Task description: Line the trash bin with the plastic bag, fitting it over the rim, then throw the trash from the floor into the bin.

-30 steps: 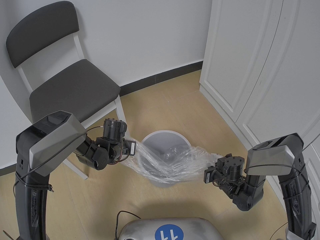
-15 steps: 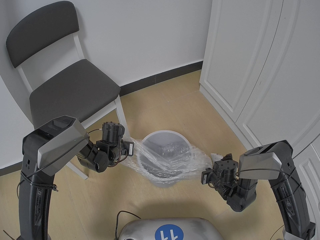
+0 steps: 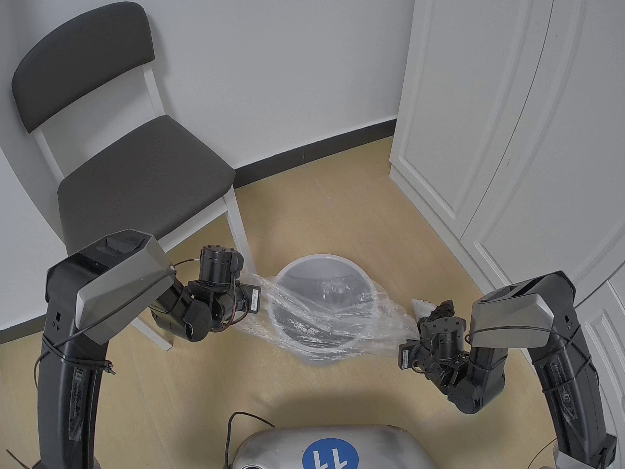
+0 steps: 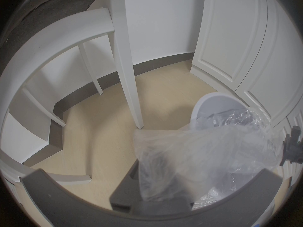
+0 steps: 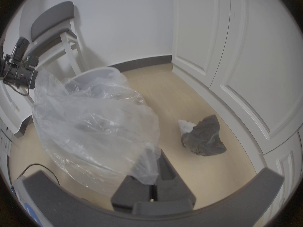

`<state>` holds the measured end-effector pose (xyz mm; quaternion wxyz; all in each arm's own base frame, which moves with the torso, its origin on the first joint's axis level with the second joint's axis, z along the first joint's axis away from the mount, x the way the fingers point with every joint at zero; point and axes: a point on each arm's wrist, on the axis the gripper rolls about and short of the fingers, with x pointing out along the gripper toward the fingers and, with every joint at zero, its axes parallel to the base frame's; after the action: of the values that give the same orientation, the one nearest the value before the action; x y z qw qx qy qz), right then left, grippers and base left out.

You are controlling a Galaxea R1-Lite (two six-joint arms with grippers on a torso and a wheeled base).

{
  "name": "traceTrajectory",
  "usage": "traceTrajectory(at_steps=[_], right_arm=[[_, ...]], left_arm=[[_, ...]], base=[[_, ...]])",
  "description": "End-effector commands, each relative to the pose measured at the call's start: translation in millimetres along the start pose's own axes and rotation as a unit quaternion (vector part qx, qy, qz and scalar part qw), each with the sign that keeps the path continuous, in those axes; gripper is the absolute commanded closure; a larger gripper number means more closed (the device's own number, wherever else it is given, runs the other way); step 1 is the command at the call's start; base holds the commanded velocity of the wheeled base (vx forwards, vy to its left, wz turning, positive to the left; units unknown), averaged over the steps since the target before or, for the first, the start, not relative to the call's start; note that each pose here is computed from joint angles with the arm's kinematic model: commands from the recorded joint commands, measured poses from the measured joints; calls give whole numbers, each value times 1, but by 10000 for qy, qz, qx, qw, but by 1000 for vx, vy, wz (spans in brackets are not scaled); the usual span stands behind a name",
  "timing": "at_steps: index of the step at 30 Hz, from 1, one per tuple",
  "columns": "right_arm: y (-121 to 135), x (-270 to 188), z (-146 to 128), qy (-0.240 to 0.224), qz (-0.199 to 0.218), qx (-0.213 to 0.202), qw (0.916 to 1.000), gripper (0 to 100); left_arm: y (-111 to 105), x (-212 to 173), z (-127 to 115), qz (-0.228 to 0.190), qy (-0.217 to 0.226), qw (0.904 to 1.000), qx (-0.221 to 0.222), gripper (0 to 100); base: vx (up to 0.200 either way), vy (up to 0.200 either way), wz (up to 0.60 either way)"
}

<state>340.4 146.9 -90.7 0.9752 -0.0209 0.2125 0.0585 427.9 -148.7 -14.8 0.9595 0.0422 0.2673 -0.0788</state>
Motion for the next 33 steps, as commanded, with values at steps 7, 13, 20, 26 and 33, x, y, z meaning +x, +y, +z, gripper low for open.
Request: traceTrajectory(at_steps=[7,13,20,26,33], right_arm=[[-1,-2,6,-33,-21,20,10000,100],[-3,-3,5,-4,-46,11,10000,100],[-8,-11,3,145,-94,-199,9997,100],[-9,-12,2,176,-89,-245,9995,100],[-3,-18,-1,186,7,-304,9994,100]], left_arm=[[4,1,0,46,6,10000,-26,100],[8,3,0,79,15,10000,-37,100],[9,3,-2,101,46,9999,52,100],[10,3,-2,107,55,9999,60,100],[6,-1,-4,40,91,9999,94,100]], base=[[0,0,0],[0,0,0],[0,0,0],[0,0,0],[0,0,0]])
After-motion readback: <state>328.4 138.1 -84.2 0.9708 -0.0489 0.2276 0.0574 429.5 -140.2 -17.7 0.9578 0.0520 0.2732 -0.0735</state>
